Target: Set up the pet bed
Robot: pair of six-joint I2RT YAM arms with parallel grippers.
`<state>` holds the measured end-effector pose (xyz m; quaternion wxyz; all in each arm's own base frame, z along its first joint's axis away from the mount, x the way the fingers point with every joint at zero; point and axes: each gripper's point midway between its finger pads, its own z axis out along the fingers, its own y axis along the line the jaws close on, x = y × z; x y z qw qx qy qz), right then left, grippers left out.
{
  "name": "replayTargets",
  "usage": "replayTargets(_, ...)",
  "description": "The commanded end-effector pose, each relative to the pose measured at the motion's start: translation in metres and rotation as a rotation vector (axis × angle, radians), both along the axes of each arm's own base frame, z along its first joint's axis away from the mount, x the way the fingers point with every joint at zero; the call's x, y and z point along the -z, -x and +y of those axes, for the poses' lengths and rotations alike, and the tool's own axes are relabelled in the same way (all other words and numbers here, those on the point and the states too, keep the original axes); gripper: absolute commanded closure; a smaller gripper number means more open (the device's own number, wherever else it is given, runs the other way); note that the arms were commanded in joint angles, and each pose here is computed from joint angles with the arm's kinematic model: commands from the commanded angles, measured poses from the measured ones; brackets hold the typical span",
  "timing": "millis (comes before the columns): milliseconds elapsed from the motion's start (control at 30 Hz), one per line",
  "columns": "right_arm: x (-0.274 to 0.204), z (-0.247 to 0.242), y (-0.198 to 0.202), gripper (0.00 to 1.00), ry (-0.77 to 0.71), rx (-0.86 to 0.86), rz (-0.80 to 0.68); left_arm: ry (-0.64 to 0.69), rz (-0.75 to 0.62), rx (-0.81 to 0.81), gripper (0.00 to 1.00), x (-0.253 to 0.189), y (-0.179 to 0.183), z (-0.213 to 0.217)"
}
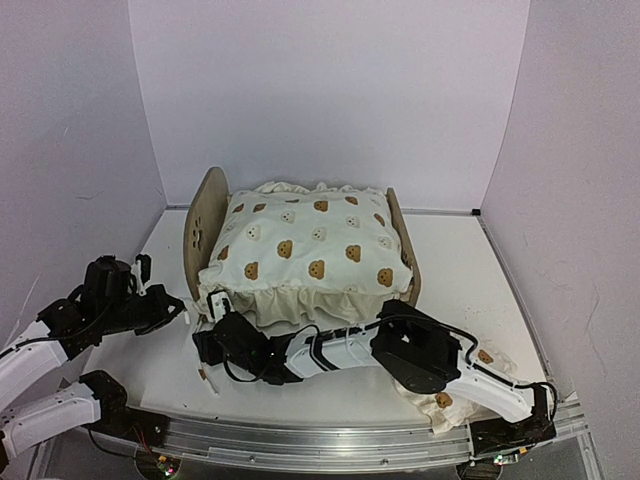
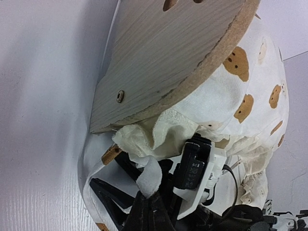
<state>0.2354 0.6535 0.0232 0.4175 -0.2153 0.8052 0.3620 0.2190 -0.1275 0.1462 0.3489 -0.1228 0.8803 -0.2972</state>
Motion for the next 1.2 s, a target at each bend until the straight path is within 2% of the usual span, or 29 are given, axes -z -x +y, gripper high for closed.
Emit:
replayTargets(0,0.003,0.024,0.006,0.37,-0.079,-0.020,0.039,0.042,-0.066,-0.014,1.00,-0.030,-0.006,-0.001)
replayTargets(133,0.022,0.028,-0.001,0.41,-0.060,0.009,0.028,0.052,-0.066,-0.015,1.00,-0.030,-0.005,-0.001)
replayTargets(233,0.020,0.029,-0.001,0.51,-0.060,0.009,0.031,0.054,-0.066,-0.015,1.00,-0.031,-0.005,-0.001)
replayTargets(300,0.015,0.021,0.001,0.63,-0.050,0.017,0.045,0.055,-0.057,-0.015,1.00,-0.028,-0.004,-0.002)
replayTargets(367,0.001,0.009,0.001,0.84,-0.044,0.027,0.059,0.055,-0.034,-0.019,1.00,-0.020,-0.003,-0.002)
replayTargets(433,-0.020,-0.003,0.004,0.99,-0.043,0.017,0.060,0.057,-0.002,-0.027,1.00,-0.010,-0.002,-0.002)
replayTargets(667,-0.064,-0.031,0.020,1.00,-0.058,-0.153,0.143,0.060,0.080,-0.042,1.00,0.023,0.003,-0.002)
replayTargets(800,-0.064,-0.025,0.020,1.00,-0.083,-0.271,0.205,0.161,0.114,0.087,1.00,0.037,0.010,-0.030)
replayTargets(933,-0.060,-0.027,0.008,1.00,-0.080,-0.271,0.236,0.209,0.129,0.164,1.00,0.040,0.019,-0.042)
replayTargets(1033,-0.063,-0.027,0.007,1.00,-0.063,-0.279,0.216,0.236,0.128,0.152,1.00,0.044,0.025,-0.040)
replayTargets(1167,-0.069,-0.024,0.009,1.00,-0.027,-0.320,0.193,0.249,0.198,0.152,1.00,0.063,0.034,-0.041)
